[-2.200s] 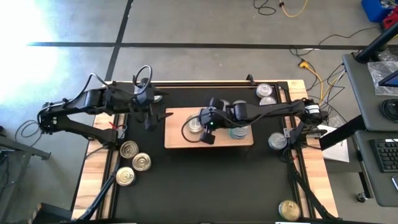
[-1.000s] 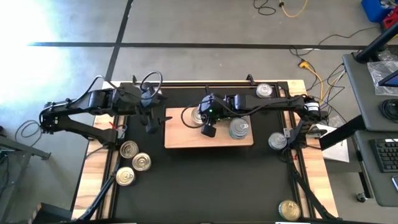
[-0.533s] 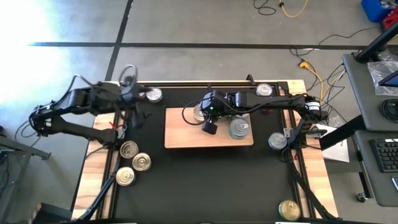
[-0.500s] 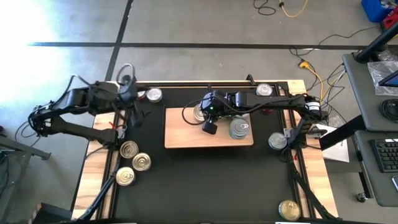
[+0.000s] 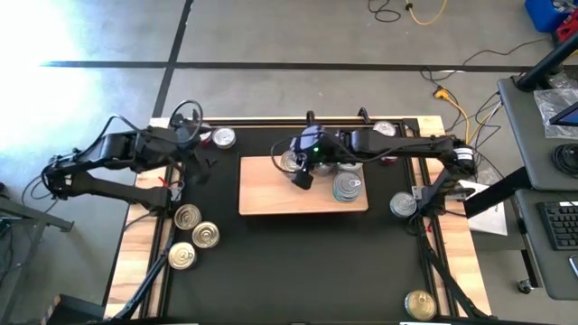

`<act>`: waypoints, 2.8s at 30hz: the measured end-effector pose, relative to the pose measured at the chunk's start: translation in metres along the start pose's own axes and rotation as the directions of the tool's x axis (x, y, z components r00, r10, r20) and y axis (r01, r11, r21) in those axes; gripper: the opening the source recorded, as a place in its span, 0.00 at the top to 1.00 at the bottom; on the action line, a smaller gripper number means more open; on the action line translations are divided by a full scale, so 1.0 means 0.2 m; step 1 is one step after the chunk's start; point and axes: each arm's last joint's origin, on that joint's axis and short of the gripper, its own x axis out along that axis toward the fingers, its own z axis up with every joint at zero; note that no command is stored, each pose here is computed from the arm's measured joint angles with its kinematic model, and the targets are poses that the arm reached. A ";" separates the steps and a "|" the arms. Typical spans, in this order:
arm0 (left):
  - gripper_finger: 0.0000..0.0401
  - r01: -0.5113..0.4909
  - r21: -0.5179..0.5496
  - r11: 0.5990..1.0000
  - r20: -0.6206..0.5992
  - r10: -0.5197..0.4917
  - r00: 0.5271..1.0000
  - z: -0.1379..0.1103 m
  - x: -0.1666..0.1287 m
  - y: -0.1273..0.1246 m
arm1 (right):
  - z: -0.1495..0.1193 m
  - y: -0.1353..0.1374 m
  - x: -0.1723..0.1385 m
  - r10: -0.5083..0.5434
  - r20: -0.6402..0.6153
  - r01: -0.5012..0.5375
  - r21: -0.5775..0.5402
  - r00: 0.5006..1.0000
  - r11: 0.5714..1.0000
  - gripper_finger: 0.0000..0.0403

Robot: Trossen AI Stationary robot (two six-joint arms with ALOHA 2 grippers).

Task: Stack canned seafood by type on shelf
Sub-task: Stack the blue pink tuna can on top of the blue pink tuna can on the shelf

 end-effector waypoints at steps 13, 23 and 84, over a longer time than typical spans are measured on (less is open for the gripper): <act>0.04 0.467 -0.262 0.845 -0.290 -0.531 0.796 -0.25 0.08 -0.26 | 0.05 0.14 -0.29 -0.076 0.170 0.074 0.021 0.982 0.997 0.97; 0.04 0.429 -0.257 0.866 -0.526 -0.498 0.690 -0.41 0.02 -0.50 | 0.01 0.32 -0.32 -0.152 0.197 0.152 0.016 0.969 0.988 0.97; 1.00 0.151 -0.350 0.924 -0.780 -0.377 0.499 -0.78 0.25 -1.30 | -0.85 0.89 -0.95 -0.238 -0.026 0.233 -0.130 0.971 0.964 0.97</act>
